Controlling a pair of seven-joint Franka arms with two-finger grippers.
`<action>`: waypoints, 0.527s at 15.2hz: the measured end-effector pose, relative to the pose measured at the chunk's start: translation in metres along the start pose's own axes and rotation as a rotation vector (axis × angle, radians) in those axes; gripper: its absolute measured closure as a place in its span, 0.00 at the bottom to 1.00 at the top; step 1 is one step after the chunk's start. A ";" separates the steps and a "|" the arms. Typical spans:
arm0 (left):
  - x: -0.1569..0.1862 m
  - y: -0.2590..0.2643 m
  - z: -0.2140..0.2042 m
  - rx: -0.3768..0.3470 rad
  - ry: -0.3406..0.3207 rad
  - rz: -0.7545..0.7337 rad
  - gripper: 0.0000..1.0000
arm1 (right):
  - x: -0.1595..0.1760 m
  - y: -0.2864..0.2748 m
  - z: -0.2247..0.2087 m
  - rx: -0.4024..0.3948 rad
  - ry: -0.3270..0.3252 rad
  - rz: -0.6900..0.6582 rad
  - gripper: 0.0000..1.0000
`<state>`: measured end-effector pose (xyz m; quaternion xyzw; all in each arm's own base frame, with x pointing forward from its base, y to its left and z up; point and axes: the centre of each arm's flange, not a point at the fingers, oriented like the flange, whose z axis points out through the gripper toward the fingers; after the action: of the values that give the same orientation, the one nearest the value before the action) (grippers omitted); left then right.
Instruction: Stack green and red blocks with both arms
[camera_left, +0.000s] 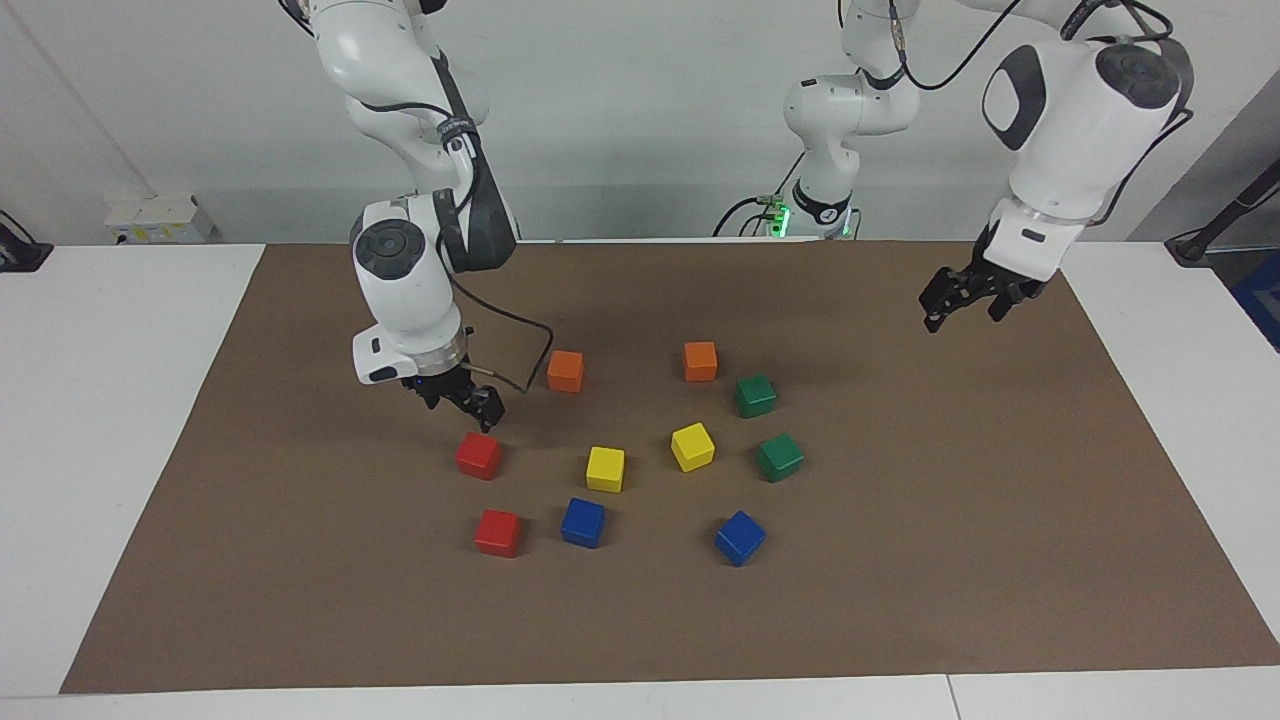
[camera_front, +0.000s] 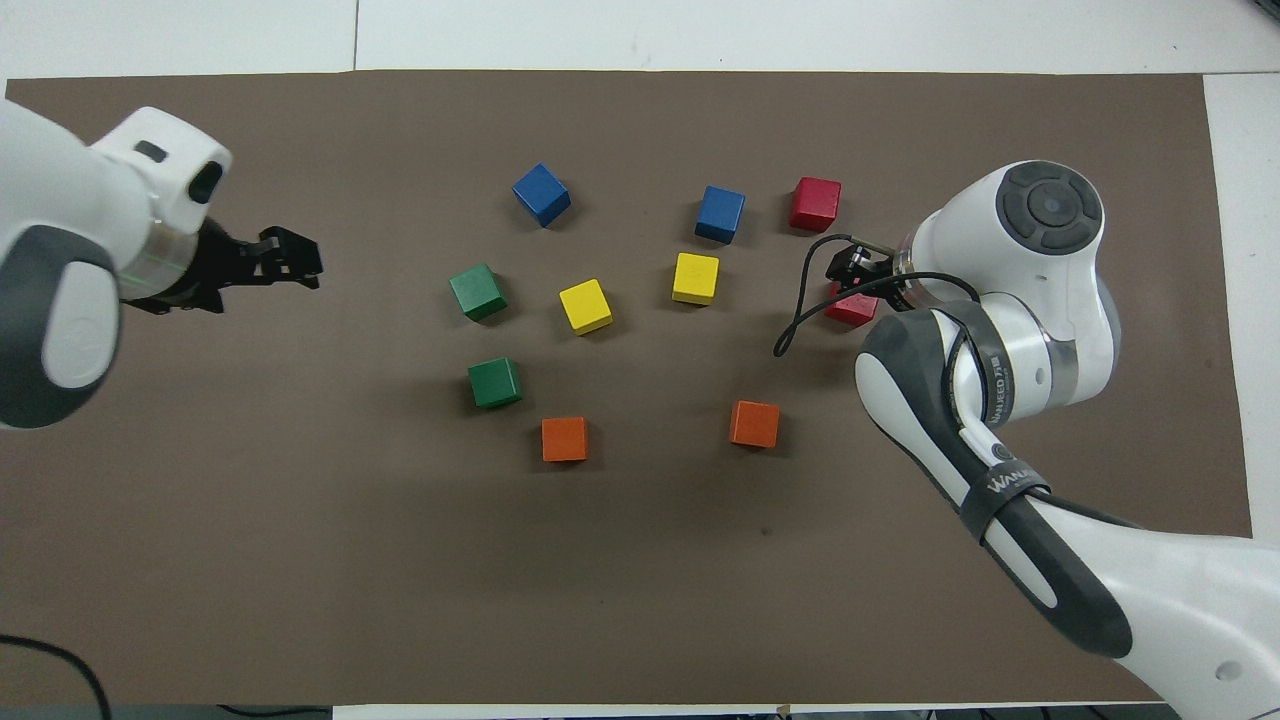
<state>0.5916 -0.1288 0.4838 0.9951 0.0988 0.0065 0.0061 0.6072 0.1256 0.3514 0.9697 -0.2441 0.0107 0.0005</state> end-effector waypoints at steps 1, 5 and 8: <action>-0.003 0.023 0.025 -0.001 -0.004 -0.001 0.00 | 0.002 -0.002 0.006 0.004 0.002 0.002 0.00; -0.037 0.065 0.124 -0.005 -0.008 0.028 0.00 | 0.003 -0.014 0.033 0.016 0.011 -0.005 0.00; -0.068 0.083 0.158 -0.005 -0.010 -0.042 0.00 | 0.002 -0.019 0.043 0.021 0.013 -0.010 0.00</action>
<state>0.5439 -0.2251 0.3264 0.9928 0.1196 0.0015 0.0090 0.6187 0.1408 0.3083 0.9708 -0.2389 0.0195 -0.0078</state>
